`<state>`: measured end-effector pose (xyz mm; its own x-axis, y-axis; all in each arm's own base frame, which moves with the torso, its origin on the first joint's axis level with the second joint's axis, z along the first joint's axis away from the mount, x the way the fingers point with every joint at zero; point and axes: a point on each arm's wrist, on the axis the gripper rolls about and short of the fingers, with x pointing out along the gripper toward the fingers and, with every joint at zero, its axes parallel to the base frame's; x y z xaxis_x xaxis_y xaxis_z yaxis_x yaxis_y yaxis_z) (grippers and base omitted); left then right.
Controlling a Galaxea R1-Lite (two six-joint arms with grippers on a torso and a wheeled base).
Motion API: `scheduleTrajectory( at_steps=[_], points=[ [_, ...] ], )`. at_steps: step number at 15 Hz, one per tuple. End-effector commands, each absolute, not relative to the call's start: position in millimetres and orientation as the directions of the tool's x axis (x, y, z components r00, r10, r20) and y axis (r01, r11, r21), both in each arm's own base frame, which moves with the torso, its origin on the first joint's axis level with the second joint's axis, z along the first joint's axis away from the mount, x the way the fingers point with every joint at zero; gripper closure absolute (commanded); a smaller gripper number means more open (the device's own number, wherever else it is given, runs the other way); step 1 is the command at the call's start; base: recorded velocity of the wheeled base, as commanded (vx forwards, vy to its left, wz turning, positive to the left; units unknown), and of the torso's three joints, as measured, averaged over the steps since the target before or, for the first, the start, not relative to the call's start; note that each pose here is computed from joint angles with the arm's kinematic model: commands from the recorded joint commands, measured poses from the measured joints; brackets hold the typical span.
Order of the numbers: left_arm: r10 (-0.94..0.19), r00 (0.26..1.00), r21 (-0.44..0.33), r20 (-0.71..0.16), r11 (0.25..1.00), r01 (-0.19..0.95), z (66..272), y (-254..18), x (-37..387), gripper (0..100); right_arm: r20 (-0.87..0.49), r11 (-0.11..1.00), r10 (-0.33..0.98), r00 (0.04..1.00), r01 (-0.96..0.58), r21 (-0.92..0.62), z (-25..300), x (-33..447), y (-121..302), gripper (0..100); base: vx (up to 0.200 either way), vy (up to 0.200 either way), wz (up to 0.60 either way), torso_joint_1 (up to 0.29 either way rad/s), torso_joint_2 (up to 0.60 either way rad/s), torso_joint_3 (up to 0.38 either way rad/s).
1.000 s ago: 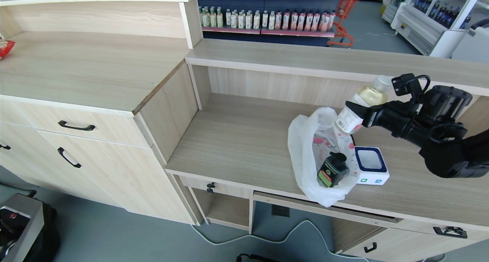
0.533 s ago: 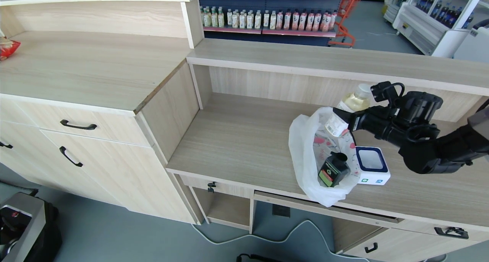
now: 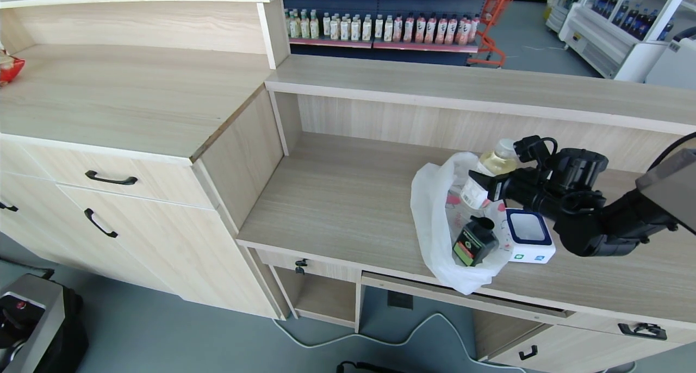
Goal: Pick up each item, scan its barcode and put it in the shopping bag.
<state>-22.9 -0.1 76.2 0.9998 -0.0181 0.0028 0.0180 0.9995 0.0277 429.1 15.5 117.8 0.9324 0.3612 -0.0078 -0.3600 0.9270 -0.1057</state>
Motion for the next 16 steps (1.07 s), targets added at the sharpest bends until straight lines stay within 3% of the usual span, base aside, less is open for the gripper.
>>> scheduleTrajectory(
  at_steps=[1, 10, 16],
  points=[
    [-0.018, 1.000, 0.028, 0.003, 0.999, 0.018, 76, 0, -23, 0, -0.023, 0.925, 0.366, 0.930, -0.366, -0.100, 109, 433, 17, 100, 0.000, 0.000, 0.00, 0.000, 0.00, 0.000],
    [-0.018, 1.000, 0.028, 0.003, 0.999, 0.018, 76, 0, -23, 0, -0.036, 0.920, 0.377, 0.926, -0.379, -0.100, 74, 446, 22, 100, 0.000, 0.000, 0.00, 0.000, 0.00, 0.000],
    [-0.018, 1.000, 0.028, 0.003, 0.999, 0.018, 76, 0, -23, 0, -0.073, 0.907, 0.371, 0.926, -0.378, -0.182, 54, 451, 16, 100, 0.000, 0.000, 0.00, 0.000, 0.00, 0.000]
  ],
)
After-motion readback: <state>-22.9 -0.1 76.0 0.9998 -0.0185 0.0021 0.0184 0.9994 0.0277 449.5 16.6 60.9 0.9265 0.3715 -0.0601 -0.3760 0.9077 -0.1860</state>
